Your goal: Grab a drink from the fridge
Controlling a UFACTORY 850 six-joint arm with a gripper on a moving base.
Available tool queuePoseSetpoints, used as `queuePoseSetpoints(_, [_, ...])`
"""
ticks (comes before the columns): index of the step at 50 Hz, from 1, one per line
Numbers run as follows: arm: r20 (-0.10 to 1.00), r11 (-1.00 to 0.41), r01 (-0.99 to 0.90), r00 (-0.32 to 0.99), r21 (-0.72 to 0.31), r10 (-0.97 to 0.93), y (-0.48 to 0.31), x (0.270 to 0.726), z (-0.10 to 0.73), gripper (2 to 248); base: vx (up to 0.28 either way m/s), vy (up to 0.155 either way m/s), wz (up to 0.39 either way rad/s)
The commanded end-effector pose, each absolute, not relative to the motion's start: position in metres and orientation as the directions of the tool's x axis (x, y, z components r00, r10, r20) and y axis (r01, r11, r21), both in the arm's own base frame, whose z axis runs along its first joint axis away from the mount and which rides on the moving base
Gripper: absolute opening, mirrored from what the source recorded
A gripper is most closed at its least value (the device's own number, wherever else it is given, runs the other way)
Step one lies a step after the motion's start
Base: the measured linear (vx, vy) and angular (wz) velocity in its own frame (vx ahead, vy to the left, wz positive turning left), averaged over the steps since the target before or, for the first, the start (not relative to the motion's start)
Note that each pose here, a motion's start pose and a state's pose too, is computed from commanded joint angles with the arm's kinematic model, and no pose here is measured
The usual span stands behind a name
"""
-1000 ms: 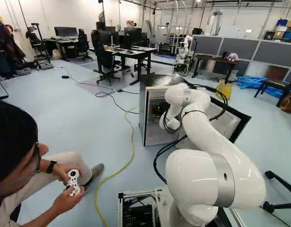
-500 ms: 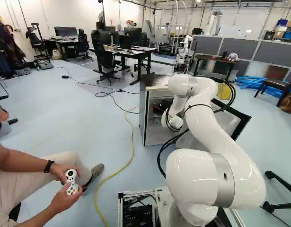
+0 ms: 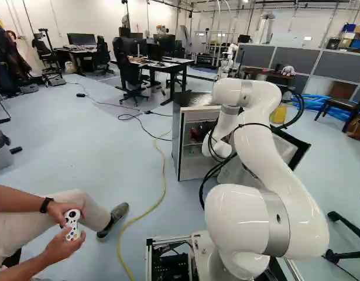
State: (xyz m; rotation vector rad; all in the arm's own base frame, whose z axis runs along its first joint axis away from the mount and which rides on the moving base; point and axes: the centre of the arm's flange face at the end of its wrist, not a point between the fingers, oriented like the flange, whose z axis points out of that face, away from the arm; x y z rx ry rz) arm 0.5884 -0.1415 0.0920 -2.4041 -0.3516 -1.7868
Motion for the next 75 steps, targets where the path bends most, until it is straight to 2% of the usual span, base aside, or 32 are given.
queuePoseSetpoints(51, [0.922,-0.997,-0.071,0.385,-0.015,-0.041,-0.163,0.491,0.133,91,0.000,0.000,0.000])
queuePoseSetpoints(75, [0.915,-0.993,-0.115,0.398,-0.019,-0.064,-0.159,0.444,0.172,91,0.000,0.000,0.000])
